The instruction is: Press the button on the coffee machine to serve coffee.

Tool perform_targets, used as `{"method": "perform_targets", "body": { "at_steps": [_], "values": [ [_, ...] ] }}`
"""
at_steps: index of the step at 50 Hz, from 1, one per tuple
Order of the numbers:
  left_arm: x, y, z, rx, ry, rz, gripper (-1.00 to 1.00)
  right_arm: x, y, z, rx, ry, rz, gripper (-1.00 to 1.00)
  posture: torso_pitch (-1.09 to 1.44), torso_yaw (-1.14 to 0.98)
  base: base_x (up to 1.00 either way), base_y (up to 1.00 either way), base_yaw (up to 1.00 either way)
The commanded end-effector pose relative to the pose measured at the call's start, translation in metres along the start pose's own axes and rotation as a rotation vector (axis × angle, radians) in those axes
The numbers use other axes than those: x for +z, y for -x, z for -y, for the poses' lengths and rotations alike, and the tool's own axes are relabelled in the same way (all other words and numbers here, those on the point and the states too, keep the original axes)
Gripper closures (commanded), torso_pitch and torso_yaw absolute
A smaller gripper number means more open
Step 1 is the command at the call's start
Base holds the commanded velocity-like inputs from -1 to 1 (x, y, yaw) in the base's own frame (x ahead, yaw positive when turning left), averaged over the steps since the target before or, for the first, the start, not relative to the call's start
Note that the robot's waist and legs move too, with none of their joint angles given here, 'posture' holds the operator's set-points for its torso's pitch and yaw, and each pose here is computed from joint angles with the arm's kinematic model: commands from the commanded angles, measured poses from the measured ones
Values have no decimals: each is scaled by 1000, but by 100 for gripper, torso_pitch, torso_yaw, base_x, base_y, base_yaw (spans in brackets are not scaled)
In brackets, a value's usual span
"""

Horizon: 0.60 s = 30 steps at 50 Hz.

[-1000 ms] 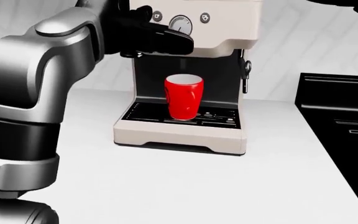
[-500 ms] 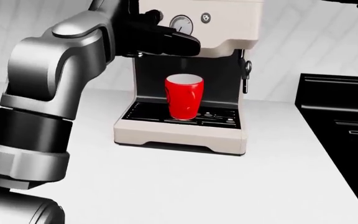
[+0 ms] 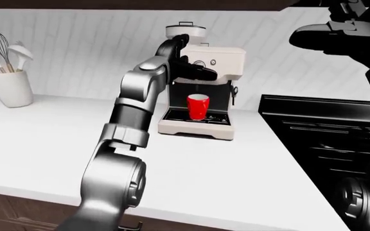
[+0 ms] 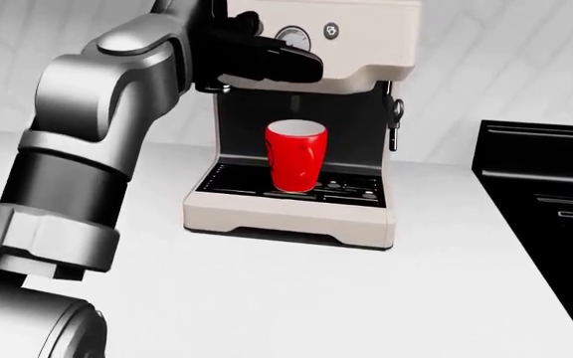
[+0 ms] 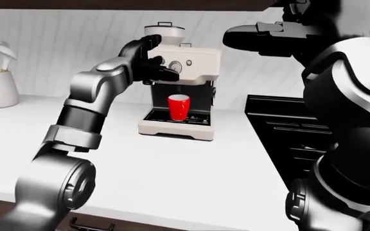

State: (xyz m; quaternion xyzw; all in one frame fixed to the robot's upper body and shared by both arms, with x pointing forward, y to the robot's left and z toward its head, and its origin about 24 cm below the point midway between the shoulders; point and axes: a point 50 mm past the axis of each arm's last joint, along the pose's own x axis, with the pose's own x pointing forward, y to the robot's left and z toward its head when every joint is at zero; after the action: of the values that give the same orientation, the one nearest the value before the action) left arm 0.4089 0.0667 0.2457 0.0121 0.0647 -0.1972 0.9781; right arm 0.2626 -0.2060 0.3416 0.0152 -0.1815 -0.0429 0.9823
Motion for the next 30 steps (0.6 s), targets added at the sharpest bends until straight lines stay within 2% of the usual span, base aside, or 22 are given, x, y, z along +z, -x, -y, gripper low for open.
{"method": "perform_targets", "body": {
  "at_steps": [1,30],
  "values": [
    [26,4,2,-3,-25,105,-100,11,0,1,-9,-10,52,-100,-62,0,0,0,0],
    [23,-10,1,-3,-8,116,-100,15,2,6,-19,-16,64,-100,-62,0,0,0,0]
  ]
}}
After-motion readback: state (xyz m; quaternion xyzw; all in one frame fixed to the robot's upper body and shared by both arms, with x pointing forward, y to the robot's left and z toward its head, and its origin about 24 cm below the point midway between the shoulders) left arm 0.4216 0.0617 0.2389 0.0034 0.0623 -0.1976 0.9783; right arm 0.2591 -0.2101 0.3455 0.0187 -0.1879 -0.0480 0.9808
